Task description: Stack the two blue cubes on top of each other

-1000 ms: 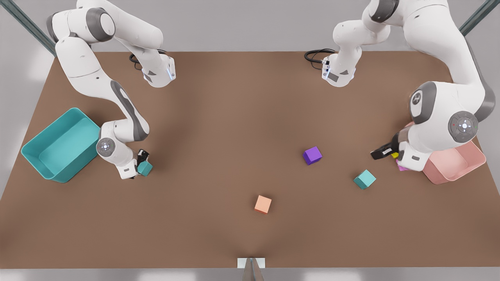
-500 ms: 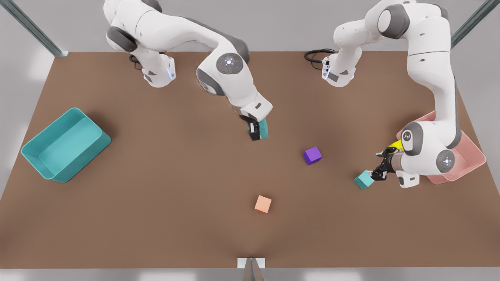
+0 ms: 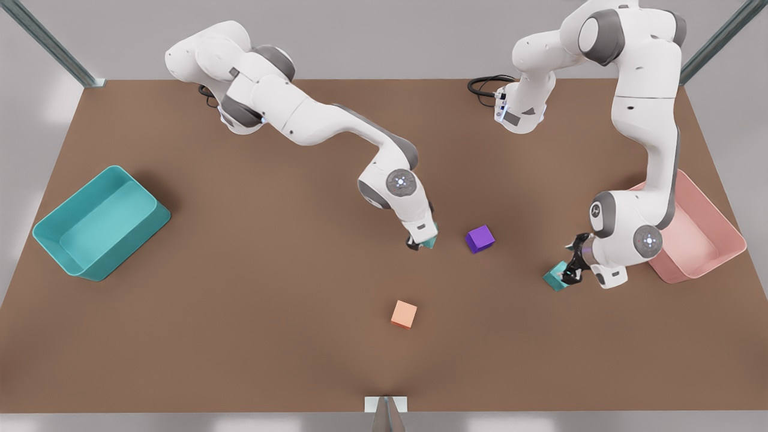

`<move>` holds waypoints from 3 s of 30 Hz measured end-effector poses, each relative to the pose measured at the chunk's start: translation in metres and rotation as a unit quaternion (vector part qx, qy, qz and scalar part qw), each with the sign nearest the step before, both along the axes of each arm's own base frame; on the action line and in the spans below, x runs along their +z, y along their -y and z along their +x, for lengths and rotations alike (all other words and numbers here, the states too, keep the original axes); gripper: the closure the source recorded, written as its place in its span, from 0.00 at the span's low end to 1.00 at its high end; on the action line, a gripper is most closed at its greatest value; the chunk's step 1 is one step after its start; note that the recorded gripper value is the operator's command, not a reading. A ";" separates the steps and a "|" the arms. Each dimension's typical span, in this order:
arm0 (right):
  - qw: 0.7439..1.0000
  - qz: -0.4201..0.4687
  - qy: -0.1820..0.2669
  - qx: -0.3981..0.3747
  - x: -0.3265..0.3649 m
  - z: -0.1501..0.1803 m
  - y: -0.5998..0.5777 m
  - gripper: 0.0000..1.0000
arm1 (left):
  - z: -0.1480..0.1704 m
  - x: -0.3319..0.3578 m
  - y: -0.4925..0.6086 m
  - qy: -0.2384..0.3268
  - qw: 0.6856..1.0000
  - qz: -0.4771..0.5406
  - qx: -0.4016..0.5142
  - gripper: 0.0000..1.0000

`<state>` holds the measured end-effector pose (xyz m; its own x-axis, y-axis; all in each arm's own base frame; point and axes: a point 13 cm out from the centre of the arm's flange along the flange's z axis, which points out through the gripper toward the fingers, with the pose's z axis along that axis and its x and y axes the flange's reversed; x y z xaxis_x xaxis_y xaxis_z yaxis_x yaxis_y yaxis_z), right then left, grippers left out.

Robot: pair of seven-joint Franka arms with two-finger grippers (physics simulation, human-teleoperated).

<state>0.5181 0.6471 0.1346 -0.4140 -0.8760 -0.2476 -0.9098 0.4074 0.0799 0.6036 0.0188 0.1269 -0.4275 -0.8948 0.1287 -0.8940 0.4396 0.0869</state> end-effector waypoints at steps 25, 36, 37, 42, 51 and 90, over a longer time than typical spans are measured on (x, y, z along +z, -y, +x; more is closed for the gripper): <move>0.968 0.093 0.017 -0.233 0.279 0.063 0.066 0.00 | 0.006 0.011 0.008 0.025 0.992 0.012 -0.126 0.00; 0.746 -0.220 -0.163 -0.608 0.213 -0.082 0.691 0.00 | 0.020 -0.044 -0.014 0.057 0.979 -0.012 -0.194 0.00; 0.757 -0.218 -0.146 -0.599 0.222 -0.092 0.675 0.00 | 0.022 -0.045 -0.014 0.062 0.978 -0.012 -0.200 0.00; 0.792 -0.180 -0.095 -0.576 0.292 -0.086 0.623 0.00 | 0.026 -0.049 -0.015 0.074 0.971 -0.013 -0.226 0.00; 0.793 -0.179 -0.121 -0.569 0.300 -0.091 0.615 0.00 | 0.019 -0.054 -0.016 0.080 0.963 -0.014 -0.257 0.00; 0.794 -0.172 -0.123 -0.570 0.306 -0.088 0.622 0.00 | -0.040 0.041 0.365 0.080 0.897 0.009 -0.434 0.38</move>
<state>0.4300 0.0251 0.4403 -0.9854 0.1031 0.1352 0.0906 0.9913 -0.0957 0.5636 -0.3464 0.1682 -0.9762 -0.2166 -0.0073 -0.2167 0.9762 0.0028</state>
